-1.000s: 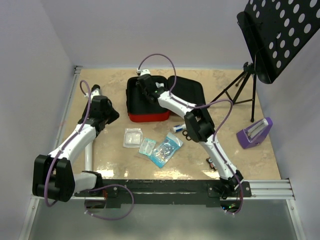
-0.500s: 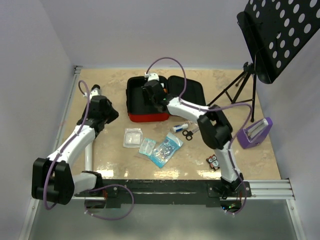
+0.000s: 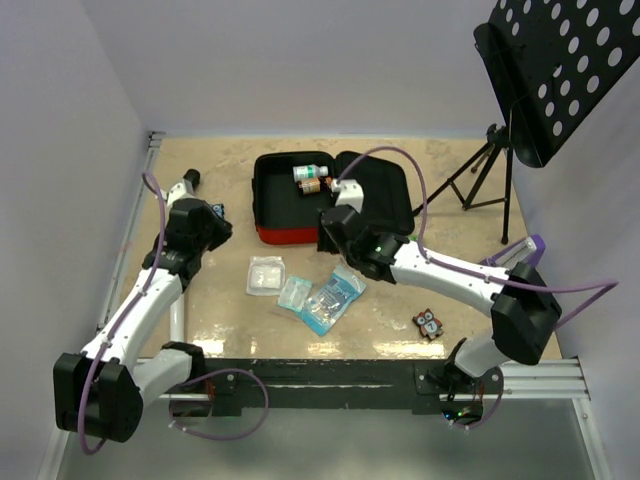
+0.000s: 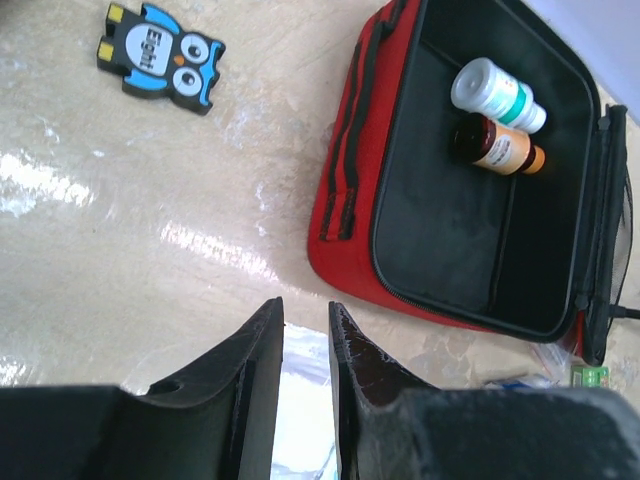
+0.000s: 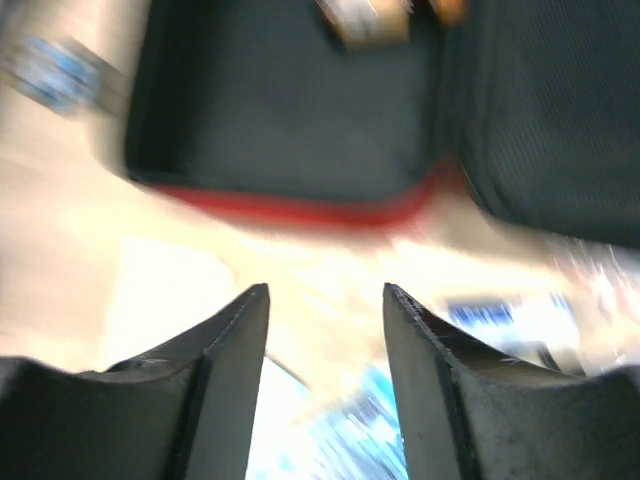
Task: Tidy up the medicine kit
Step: Pick up the medical item at the center of the board, then place the medical item at the medicine box.
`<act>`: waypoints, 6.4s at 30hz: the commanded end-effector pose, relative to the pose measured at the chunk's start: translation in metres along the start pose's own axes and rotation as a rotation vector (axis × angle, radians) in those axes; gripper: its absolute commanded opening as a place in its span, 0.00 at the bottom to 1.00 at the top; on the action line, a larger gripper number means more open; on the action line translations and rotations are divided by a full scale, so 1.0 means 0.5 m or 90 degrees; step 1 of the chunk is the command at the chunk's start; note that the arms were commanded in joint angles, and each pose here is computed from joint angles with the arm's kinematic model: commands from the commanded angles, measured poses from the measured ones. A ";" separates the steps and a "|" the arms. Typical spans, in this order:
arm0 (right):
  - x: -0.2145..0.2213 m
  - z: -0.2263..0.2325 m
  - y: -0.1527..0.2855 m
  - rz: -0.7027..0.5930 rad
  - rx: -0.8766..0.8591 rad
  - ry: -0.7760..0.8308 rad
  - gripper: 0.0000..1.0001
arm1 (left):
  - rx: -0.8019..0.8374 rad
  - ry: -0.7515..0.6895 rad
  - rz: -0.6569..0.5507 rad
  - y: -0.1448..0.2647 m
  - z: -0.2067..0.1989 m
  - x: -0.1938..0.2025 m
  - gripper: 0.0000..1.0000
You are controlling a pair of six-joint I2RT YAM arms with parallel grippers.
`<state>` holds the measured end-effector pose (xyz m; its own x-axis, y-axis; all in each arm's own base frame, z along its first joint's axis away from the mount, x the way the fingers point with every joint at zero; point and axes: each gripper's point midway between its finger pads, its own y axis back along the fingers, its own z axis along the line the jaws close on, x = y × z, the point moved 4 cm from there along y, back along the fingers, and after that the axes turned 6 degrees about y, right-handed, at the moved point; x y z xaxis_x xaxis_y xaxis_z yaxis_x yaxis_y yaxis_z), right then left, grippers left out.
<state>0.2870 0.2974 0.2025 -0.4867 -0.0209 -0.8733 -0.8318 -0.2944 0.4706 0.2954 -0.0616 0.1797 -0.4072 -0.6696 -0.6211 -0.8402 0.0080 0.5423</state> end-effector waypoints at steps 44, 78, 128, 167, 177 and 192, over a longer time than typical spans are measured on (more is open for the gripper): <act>0.218 -0.218 -0.128 0.166 0.222 0.011 0.96 | 0.006 -0.003 0.037 -0.002 0.028 0.044 0.29; 0.057 -0.001 0.084 0.070 0.028 -0.026 0.27 | 0.008 -0.002 0.032 0.010 0.029 0.042 0.29; -0.018 0.070 -0.320 0.082 -0.018 0.116 0.06 | -0.018 -0.025 0.043 -0.002 0.044 0.049 0.29; -0.095 0.020 -0.324 0.052 0.007 0.080 0.11 | -0.014 -0.027 0.051 -0.006 0.039 0.050 0.29; 0.046 0.016 -0.321 0.169 -0.025 0.150 0.00 | -0.009 -0.023 0.056 -0.008 0.040 0.056 0.29; 0.012 -0.071 -0.407 0.119 0.108 0.081 0.00 | -0.017 -0.026 0.055 -0.008 0.042 0.054 0.29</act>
<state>0.4342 0.3375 0.0749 -0.6429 -0.2701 -0.7167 -0.7023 -0.1655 0.6923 0.2772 -0.0638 0.1455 -0.4944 -0.6514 -0.5755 -0.7794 0.0390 0.6254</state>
